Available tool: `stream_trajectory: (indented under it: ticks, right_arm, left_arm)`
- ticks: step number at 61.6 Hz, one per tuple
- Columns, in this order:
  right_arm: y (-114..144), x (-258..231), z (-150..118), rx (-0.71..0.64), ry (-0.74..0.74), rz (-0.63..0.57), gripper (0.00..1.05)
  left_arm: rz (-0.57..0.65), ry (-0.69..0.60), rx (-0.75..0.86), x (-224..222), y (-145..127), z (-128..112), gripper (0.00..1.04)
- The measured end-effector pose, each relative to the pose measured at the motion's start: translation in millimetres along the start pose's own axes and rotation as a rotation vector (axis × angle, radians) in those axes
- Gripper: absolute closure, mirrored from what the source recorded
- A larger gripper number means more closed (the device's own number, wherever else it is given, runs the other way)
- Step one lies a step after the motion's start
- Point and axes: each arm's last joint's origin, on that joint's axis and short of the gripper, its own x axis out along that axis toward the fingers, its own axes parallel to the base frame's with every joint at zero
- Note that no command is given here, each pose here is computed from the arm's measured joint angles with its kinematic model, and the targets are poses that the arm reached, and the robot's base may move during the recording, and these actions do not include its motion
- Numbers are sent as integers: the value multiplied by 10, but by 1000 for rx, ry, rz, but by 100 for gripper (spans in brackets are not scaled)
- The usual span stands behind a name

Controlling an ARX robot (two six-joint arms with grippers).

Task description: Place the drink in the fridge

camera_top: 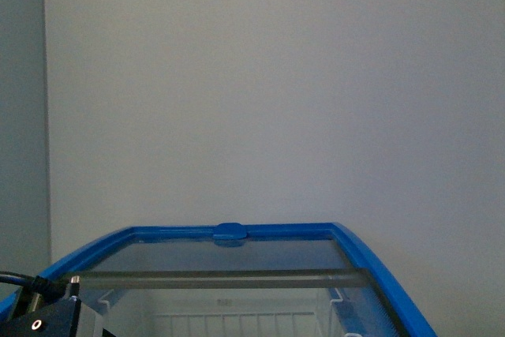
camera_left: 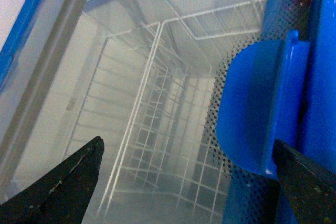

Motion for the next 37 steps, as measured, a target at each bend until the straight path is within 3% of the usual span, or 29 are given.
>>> stream_trajectory:
  ticks: [15,37]
  right_arm:
    - [0,0,0,0,0,0,67]
    - [0,0,0,0,0,0,67]
  left_arm:
    - [7,-36,1,331,291,48,8]
    - [167,30,87,915,922,168,8]
